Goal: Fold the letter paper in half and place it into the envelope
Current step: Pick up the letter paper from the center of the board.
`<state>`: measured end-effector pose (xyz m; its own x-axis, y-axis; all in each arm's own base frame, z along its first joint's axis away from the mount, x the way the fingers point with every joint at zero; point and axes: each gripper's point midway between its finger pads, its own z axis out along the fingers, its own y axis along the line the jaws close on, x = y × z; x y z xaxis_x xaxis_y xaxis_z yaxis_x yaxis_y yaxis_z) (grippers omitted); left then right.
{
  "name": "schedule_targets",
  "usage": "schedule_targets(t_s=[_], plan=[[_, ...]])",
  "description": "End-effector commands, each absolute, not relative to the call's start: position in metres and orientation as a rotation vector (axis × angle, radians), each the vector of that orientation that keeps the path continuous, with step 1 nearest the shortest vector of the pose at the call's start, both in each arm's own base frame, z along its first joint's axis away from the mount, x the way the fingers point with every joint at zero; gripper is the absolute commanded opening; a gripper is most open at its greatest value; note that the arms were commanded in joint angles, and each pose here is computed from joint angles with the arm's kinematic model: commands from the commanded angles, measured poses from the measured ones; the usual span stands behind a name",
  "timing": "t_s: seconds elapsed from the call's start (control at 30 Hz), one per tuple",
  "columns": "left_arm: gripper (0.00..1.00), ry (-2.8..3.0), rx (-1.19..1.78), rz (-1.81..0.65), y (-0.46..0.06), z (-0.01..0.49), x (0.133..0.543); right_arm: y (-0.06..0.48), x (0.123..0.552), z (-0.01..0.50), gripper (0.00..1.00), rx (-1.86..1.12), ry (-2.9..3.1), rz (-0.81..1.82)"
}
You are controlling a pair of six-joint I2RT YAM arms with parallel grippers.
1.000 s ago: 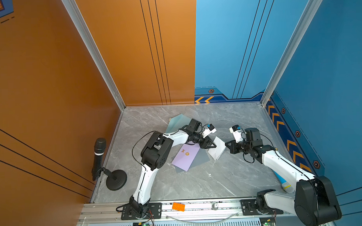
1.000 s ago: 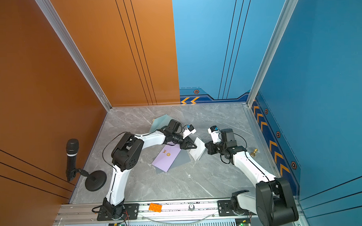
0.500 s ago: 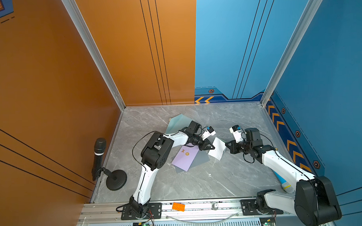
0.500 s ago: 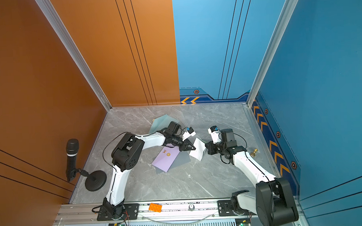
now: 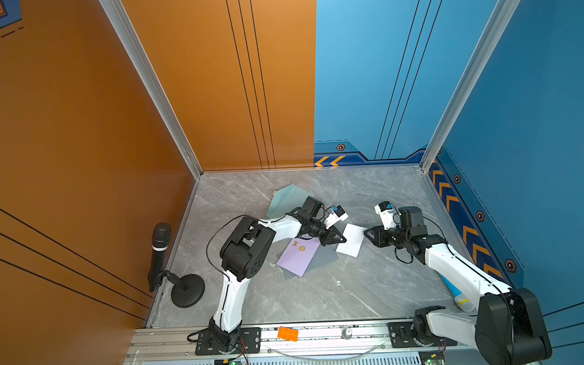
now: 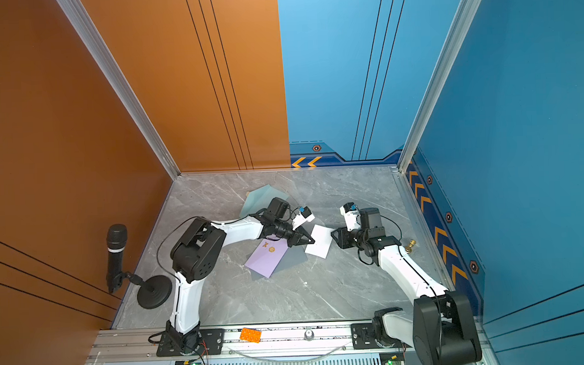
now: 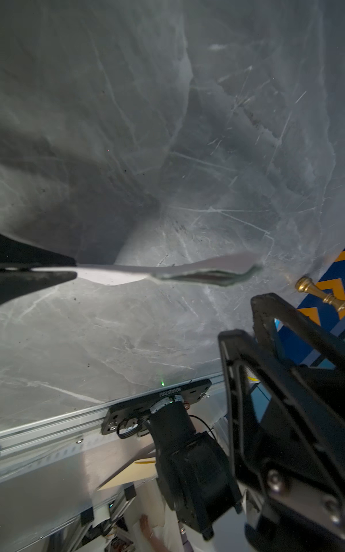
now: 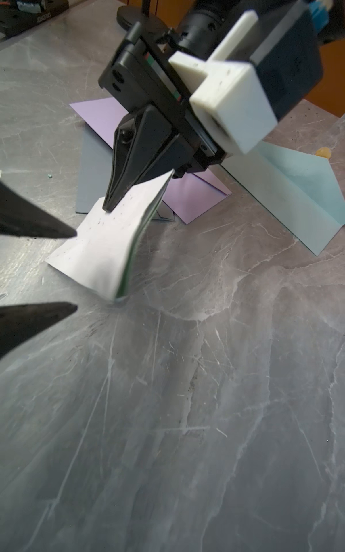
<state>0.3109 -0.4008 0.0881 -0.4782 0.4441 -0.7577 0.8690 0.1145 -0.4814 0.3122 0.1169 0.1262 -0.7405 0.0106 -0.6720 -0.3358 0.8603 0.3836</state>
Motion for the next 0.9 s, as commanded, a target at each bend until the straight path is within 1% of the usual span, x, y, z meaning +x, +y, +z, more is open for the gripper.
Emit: schedule_targets(t_s=[0.0, 0.13, 0.23, 0.3, 0.53, 0.67, 0.87], plan=[[0.01, 1.854, 1.151, -1.304, -0.399, 0.134, 0.329, 0.116, 0.315, 0.160, 0.53, -0.196, 2.256, 0.707], [0.00, 1.767, 0.996, -1.396, -0.393, 0.176, 0.341, 0.122, 0.316, 0.192, 0.63, -0.185, 2.150, 0.885], [0.00, 1.673, 0.918, -1.471, -0.391, 0.205, 0.345, 0.128, 0.319, 0.210, 0.66, -0.187, 2.082, 1.047], [0.00, 1.615, 0.915, -1.509, -0.391, 0.217, 0.342, 0.131, 0.323, 0.214, 0.66, -0.187, 2.055, 1.109], [0.00, 1.562, 0.901, -1.570, -0.391, 0.224, 0.335, 0.144, 0.333, 0.217, 0.67, -0.282, 1.953, 1.130], [0.00, 1.509, 0.880, -1.603, -0.384, 0.236, 0.332, 0.144, 0.344, 0.211, 0.67, -0.297, 1.963, 1.120], [0.00, 1.515, 0.870, -1.610, -0.380, 0.234, 0.332, 0.165, 0.350, 0.217, 0.67, -0.372, 1.939, 1.222]])
